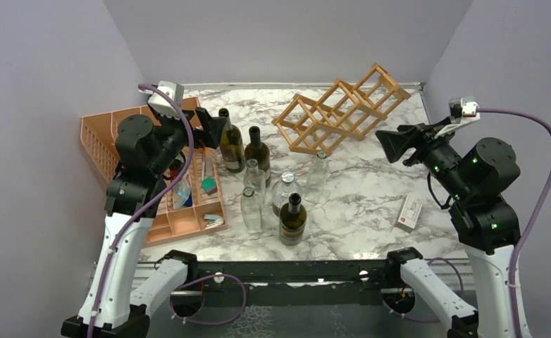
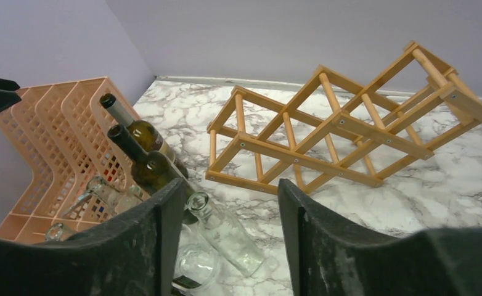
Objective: Put the wine bottle on the wine rack
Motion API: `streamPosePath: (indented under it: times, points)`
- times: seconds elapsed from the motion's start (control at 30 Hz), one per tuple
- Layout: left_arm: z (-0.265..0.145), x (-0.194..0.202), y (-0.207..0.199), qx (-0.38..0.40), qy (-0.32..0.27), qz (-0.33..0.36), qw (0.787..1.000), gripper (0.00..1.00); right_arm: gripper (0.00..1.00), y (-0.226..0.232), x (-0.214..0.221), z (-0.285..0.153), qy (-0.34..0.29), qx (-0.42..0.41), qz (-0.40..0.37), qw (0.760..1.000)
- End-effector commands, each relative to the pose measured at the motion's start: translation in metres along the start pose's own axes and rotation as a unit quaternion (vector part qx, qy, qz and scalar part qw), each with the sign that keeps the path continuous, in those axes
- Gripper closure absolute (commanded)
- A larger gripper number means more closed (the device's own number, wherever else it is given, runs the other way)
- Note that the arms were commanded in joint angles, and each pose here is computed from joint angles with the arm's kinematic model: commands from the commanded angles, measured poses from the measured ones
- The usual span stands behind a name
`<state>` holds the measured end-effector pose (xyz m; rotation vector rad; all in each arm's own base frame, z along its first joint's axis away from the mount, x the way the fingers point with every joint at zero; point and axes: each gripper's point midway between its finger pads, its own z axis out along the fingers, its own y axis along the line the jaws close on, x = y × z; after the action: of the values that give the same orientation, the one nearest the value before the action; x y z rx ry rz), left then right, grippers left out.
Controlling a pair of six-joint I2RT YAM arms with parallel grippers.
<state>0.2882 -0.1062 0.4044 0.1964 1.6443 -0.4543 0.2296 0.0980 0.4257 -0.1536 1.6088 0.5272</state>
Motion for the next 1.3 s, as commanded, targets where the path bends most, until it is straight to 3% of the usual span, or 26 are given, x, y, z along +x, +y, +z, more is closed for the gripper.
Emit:
streamPosePath:
  times: [0.0, 0.23, 0.43, 0.67, 1.07, 1.27]
  points:
    - [-0.015, -0.015, -0.019, 0.046, -0.04, -0.013, 0.998, 0.04, 0.28, 0.008, 0.004, -0.004, 0.006, -0.023, 0.006, 1.0]
    - [-0.03, -0.015, -0.035, 0.09, -0.054, -0.004, 0.994, 0.01, 0.18, 0.016, 0.023, 0.003, 0.031, -0.065, -0.001, 0.997]
    - [-0.038, -0.016, -0.053, 0.141, -0.066, 0.008, 0.988, 0.01, 0.21, 0.029, 0.061, 0.027, 0.114, -0.143, 0.004, 0.983]
    - [-0.037, -0.023, -0.068, 0.187, -0.082, 0.009, 0.979, 0.01, 0.25, 0.024, 0.088, 0.053, 0.159, -0.159, 0.018, 0.974]
    - [-0.025, -0.022, -0.074, 0.216, -0.079, 0.002, 0.973, 0.01, 0.28, 0.026, 0.129, 0.101, 0.237, -0.041, -0.04, 0.97]
    - [-0.019, -0.017, -0.071, 0.211, -0.071, -0.005, 0.975, 0.01, 0.28, 0.04, 0.142, 0.108, 0.245, -0.05, -0.072, 0.966]
